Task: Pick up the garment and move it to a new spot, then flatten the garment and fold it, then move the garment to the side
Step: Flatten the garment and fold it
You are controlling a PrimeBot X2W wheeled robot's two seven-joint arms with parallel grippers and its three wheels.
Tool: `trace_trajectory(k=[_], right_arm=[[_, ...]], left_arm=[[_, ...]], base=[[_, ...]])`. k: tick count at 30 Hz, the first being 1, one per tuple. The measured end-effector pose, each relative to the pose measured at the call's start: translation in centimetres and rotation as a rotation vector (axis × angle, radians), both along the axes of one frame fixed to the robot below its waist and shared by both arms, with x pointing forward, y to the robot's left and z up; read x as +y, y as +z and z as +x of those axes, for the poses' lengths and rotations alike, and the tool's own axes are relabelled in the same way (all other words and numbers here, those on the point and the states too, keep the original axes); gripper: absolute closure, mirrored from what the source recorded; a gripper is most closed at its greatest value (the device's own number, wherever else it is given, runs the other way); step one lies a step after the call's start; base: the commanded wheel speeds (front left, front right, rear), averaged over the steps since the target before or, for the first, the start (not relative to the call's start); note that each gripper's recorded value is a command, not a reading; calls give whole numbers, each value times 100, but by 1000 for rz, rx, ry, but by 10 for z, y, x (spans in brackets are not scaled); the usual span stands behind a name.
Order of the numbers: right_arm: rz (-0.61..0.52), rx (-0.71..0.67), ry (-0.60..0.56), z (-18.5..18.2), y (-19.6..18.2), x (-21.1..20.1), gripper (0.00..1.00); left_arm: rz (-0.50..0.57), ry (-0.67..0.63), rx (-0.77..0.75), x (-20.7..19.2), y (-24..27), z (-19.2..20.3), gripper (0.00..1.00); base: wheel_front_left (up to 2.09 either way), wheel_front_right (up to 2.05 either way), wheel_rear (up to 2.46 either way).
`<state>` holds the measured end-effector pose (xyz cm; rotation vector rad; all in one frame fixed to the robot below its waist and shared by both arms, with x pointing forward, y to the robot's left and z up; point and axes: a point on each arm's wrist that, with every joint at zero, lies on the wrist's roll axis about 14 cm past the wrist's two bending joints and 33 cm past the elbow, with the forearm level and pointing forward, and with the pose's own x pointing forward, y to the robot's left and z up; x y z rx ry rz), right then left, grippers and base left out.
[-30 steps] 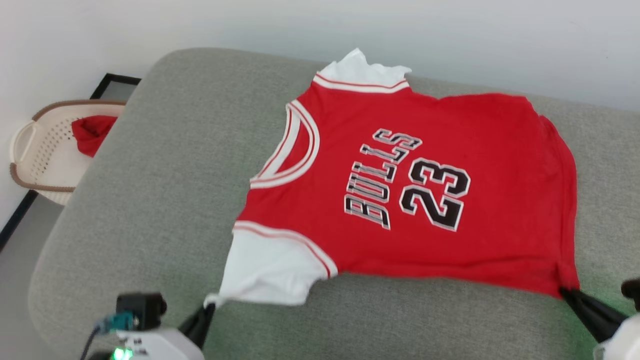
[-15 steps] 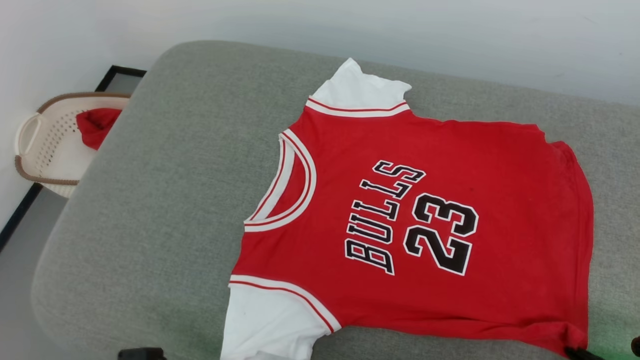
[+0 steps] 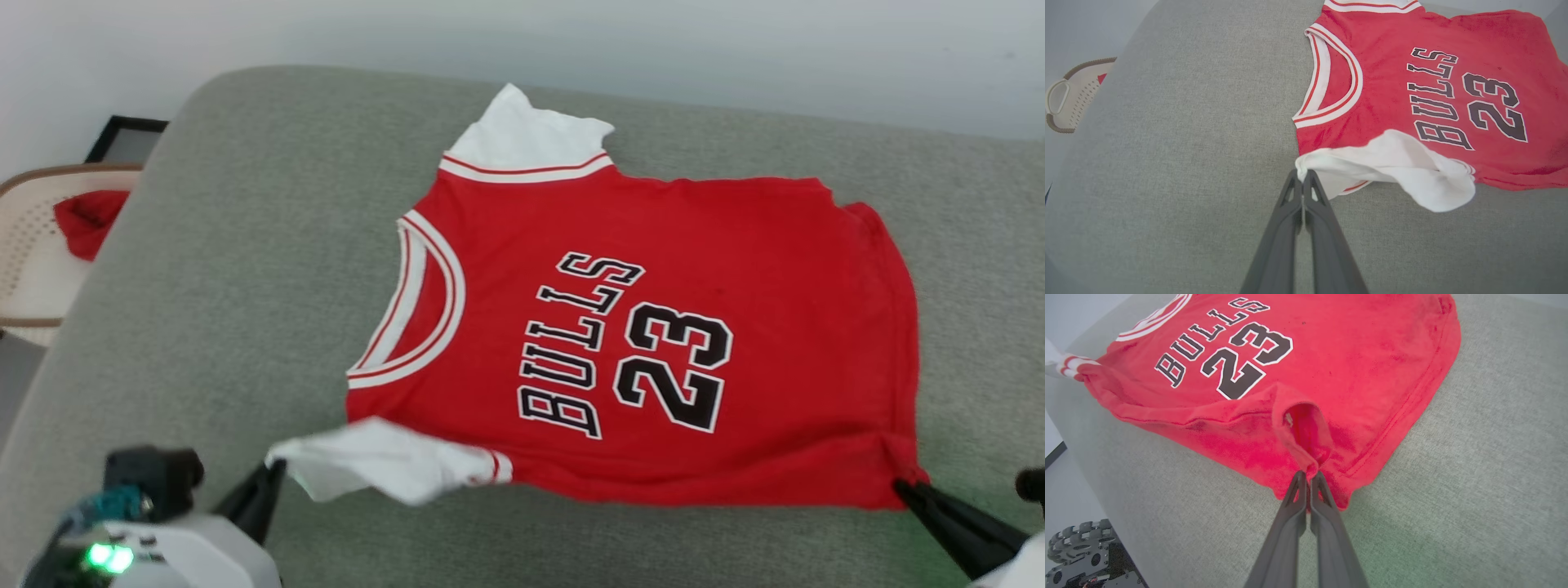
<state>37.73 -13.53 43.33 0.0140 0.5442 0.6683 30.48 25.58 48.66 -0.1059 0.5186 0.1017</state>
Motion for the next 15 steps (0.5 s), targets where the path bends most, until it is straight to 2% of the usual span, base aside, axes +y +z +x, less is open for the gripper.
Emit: trace_trajectory(k=[10,15], right_arm=[[-69,-52,-70,31,16,-11,100],[-108,-45,-108,46,12,-20,100]], left_arm=[[137,-184,-84,-4,33,70,100],[155,-243,-87,-8,34,104,100]], base=[[0,0,0],[0,0,0]])
